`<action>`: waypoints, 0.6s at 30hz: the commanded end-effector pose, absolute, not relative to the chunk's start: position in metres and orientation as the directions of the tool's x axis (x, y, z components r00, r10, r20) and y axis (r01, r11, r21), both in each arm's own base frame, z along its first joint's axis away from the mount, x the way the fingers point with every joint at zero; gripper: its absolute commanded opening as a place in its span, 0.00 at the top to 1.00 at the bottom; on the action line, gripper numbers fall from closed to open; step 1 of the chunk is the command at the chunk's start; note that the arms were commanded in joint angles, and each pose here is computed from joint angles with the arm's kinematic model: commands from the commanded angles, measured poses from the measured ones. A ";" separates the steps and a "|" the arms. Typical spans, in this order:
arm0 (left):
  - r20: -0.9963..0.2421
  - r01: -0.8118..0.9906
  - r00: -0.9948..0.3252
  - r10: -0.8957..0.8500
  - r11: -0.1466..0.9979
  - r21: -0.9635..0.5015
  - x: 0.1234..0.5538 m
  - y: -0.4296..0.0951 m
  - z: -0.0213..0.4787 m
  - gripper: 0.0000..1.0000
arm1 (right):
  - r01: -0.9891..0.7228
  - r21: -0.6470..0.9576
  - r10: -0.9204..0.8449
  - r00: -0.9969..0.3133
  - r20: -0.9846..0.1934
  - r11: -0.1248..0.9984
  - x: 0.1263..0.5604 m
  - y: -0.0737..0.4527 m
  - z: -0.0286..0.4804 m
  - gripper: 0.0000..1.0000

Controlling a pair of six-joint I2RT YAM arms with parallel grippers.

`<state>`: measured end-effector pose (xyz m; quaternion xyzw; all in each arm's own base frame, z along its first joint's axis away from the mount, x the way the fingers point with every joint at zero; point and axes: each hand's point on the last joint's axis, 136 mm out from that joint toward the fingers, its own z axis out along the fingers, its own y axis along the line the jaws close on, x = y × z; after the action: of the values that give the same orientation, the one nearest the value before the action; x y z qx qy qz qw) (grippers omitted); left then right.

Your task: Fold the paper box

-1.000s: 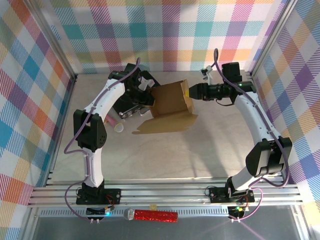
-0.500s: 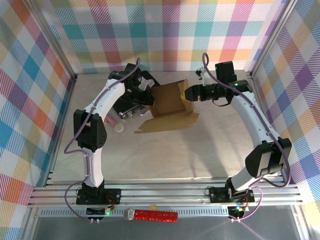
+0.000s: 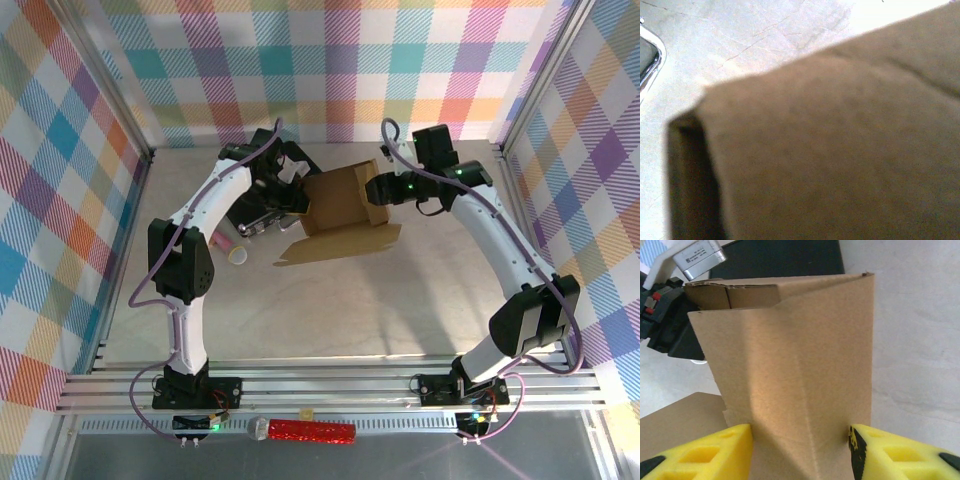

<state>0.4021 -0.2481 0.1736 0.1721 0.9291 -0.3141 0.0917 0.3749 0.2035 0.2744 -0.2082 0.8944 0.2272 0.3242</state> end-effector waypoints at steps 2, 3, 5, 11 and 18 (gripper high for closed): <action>-0.365 0.441 -0.892 0.267 0.690 -0.573 0.392 -0.258 0.213 1.00 | -0.474 0.138 -0.271 -0.692 -0.669 0.870 0.387 0.196 0.269 0.52; -0.367 0.442 -0.891 0.267 0.690 -0.573 0.392 -0.259 0.214 1.00 | -0.467 0.121 -0.278 -0.694 -0.663 0.876 0.388 0.196 0.266 0.53; -0.371 0.446 -0.889 0.268 0.690 -0.571 0.392 -0.260 0.215 1.00 | -0.460 0.085 -0.300 -0.696 -0.652 0.884 0.390 0.198 0.262 0.55; -0.382 0.454 -0.884 0.269 0.689 -0.566 0.391 -0.262 0.219 1.00 | -0.449 0.000 -0.347 -0.691 -0.634 0.894 0.393 0.203 0.253 0.64; -0.397 0.464 -0.877 0.270 0.688 -0.558 0.390 -0.263 0.224 1.00 | -0.409 -0.092 -0.370 -0.681 -0.631 0.908 0.400 0.200 0.249 0.75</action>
<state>0.4041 -0.2422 0.1763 0.1612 0.9381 -0.2886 0.1032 0.3975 0.2014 0.2565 -0.2077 0.9134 0.0603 0.3449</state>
